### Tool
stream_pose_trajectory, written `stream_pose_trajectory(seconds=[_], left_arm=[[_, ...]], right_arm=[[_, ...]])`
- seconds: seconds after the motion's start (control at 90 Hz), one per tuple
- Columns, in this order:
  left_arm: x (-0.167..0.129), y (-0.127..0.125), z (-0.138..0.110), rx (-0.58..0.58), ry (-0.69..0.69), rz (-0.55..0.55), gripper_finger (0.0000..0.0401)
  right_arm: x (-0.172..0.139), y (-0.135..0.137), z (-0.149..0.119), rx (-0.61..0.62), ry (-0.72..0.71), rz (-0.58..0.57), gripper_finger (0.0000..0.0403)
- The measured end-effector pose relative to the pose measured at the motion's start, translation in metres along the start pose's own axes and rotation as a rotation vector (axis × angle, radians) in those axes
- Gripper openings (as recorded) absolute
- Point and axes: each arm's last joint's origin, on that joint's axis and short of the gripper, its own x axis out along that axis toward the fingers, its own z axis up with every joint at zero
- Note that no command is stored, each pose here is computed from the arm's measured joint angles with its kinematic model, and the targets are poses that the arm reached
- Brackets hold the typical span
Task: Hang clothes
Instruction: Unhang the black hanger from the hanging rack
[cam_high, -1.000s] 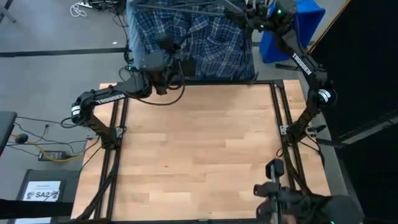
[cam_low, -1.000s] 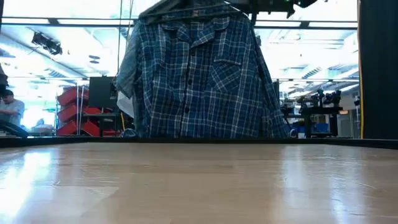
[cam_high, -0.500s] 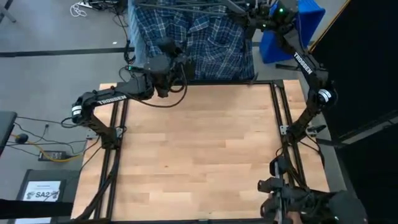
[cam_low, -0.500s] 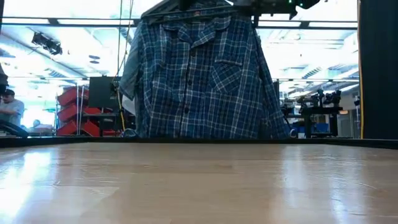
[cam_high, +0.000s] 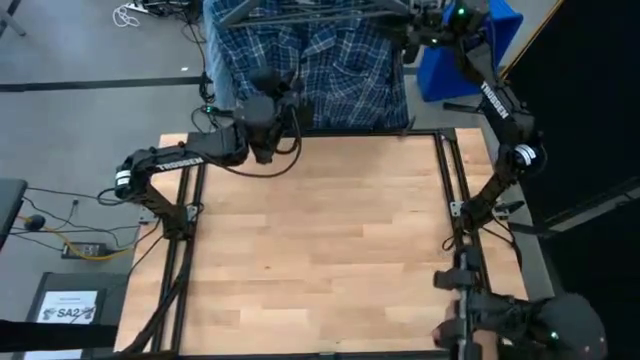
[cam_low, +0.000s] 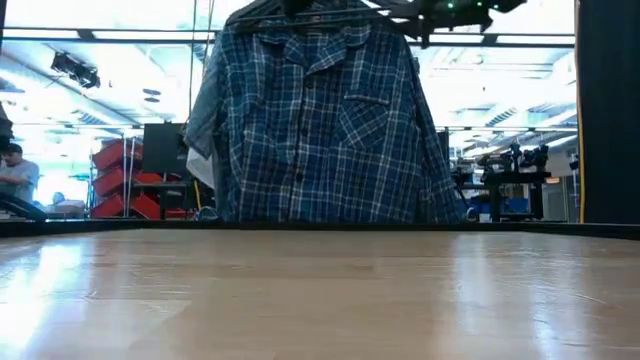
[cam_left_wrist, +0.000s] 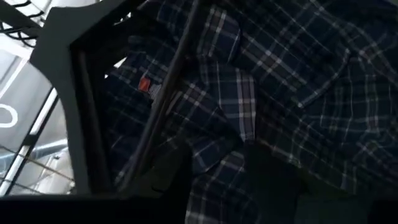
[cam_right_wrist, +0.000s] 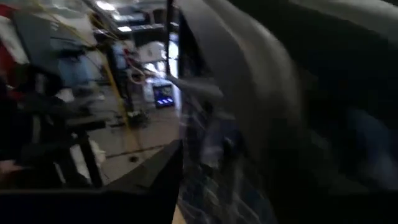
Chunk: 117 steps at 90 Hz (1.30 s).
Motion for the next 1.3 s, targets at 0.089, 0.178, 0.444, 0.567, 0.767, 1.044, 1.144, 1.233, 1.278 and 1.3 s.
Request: stream_pose_trajectory(seconds=[0.089, 0.178, 0.444, 0.567, 0.767, 1.044, 1.144, 1.233, 1.278, 1.3], left_arm=[[-0.004, -0.001, 0.001, 0.011, 0.018, 0.007, 0.0128], [-0.01, 0.0, 0.004, -0.035, 0.005, 0.007, 0.0128], [-0.043, 0.024, 0.002, -0.298, -0.14, -0.109, 0.0128], [-0.047, 0.017, -0.013, -0.418, -0.154, -0.291, 0.0128], [-0.047, -0.028, -0.033, -0.45, -0.051, -0.422, 0.0128], [-0.075, -0.05, -0.032, -0.562, -0.028, -0.524, 0.0126], [-0.087, -0.051, -0.034, -0.501, -0.004, -0.493, 0.0124], [-0.097, -0.047, -0.043, -0.44, 0.038, -0.44, 0.0122], [-0.101, -0.041, -0.048, -0.433, 0.054, -0.429, 0.0122], [-0.103, -0.038, -0.051, -0.436, 0.059, -0.434, 0.0122]], right_arm=[[-0.011, -0.005, -0.005, -0.005, 0.06, -0.044, 0.0183], [-0.021, -0.004, -0.01, -0.072, 0.136, -0.077, 0.0172], [-0.037, 0.036, 0.004, -0.232, 0.212, -0.144, 0.0122], [-0.04, 0.062, 0.009, -0.236, 0.237, -0.146, 0.0108], [-0.033, 0.091, 0.0, -0.243, 0.282, -0.128, 0.01], [-0.013, 0.117, -0.017, -0.055, 0.364, -0.066, 0.0099], [-0.01, 0.145, -0.023, -0.158, 0.474, -0.252, 0.0086], [-0.007, 0.177, -0.027, -0.281, 0.509, -0.411, 0.0067], [-0.008, 0.193, -0.03, -0.315, 0.513, -0.429, 0.0055], [-0.009, 0.201, -0.032, -0.324, 0.512, -0.42, 0.0049]])
